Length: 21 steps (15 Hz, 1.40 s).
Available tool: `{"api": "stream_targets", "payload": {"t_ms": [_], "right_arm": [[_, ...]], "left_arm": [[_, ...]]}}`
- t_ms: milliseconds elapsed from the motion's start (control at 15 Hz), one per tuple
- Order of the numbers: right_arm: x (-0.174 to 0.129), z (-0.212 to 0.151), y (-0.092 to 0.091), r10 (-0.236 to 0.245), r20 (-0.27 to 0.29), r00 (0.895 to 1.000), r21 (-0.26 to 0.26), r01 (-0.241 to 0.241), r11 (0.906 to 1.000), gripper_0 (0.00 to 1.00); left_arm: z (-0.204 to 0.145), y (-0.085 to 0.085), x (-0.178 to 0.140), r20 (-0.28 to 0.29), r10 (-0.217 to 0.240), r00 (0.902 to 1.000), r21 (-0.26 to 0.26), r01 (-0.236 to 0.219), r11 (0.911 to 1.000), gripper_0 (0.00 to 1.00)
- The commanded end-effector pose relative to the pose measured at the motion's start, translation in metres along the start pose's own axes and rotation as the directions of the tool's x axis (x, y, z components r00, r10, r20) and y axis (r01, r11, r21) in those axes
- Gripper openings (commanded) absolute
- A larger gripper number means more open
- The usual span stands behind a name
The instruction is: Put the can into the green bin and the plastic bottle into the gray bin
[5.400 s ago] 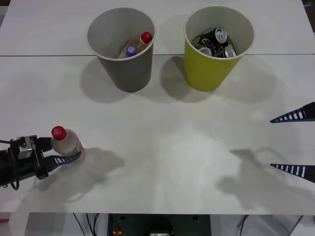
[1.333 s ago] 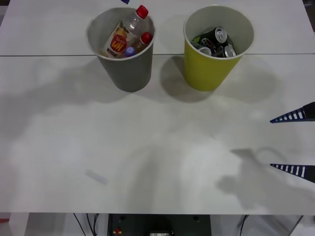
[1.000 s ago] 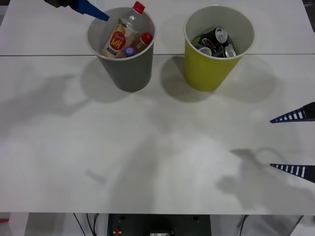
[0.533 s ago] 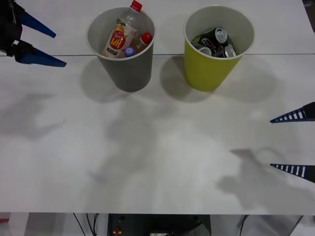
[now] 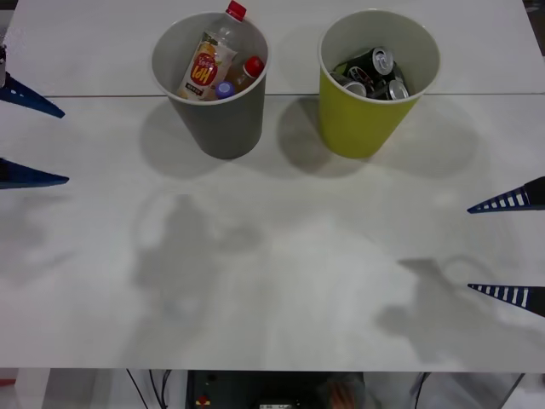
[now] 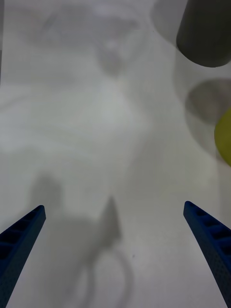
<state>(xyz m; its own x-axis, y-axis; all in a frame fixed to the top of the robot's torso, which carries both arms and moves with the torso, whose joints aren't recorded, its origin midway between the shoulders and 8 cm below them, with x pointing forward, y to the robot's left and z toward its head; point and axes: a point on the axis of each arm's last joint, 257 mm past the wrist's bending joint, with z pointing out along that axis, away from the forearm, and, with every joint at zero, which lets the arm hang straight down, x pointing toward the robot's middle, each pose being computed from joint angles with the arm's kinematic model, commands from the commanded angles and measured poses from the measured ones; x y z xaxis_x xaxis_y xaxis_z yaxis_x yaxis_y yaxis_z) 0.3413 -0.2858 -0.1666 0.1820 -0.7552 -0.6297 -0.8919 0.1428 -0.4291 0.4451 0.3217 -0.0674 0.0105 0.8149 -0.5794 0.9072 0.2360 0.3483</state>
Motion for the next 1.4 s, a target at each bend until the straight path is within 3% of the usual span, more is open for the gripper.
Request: {"api": "stream_targets", "payload": {"t_ms": [67, 333, 467, 667, 800, 933, 1400], "right_arm": [[0.000, 0.000, 0.000, 0.000, 0.000, 1.000, 0.000, 0.000, 1.0000, 1.00], [0.000, 0.000, 0.000, 0.000, 0.000, 1.000, 0.000, 0.000, 1.0000, 1.00], [0.000, 0.000, 0.000, 0.000, 0.000, 1.000, 0.000, 0.000, 1.0000, 1.00], [0.000, 0.000, 0.000, 0.000, 0.000, 1.000, 0.000, 0.000, 1.0000, 1.00], [0.000, 0.000, 0.000, 0.000, 0.000, 1.000, 0.000, 0.000, 1.0000, 1.00], [0.000, 0.000, 0.000, 0.000, 0.000, 1.000, 0.000, 0.000, 1.0000, 1.00], [0.000, 0.000, 0.000, 0.000, 0.000, 1.000, 0.000, 0.000, 1.0000, 1.00]], "left_arm": [[-0.003, -0.014, 0.017, 0.009, 0.049, 0.9988, 0.006, -0.049, 0.9988, 1.00], [-0.003, -0.039, 0.042, 0.034, 0.090, 0.9954, 0.030, -0.091, 0.9954, 1.00], [-0.001, -0.057, 0.056, 0.019, 0.138, 0.9902, 0.049, -0.139, 0.9891, 1.00], [0.004, -0.080, 0.061, 0.026, 0.159, 0.9869, 0.030, -0.160, 0.9867, 1.00], [0.008, -0.095, 0.064, 0.037, 0.205, 0.9780, 0.013, -0.206, 0.9785, 1.00], [0.016, -0.107, 0.065, 0.065, 0.201, 0.9773, 0.011, -0.203, 0.9792, 1.00], [0.026, -0.123, 0.054, 0.124, 0.227, 0.9661, 0.018, -0.231, 0.9728, 1.00]]}}
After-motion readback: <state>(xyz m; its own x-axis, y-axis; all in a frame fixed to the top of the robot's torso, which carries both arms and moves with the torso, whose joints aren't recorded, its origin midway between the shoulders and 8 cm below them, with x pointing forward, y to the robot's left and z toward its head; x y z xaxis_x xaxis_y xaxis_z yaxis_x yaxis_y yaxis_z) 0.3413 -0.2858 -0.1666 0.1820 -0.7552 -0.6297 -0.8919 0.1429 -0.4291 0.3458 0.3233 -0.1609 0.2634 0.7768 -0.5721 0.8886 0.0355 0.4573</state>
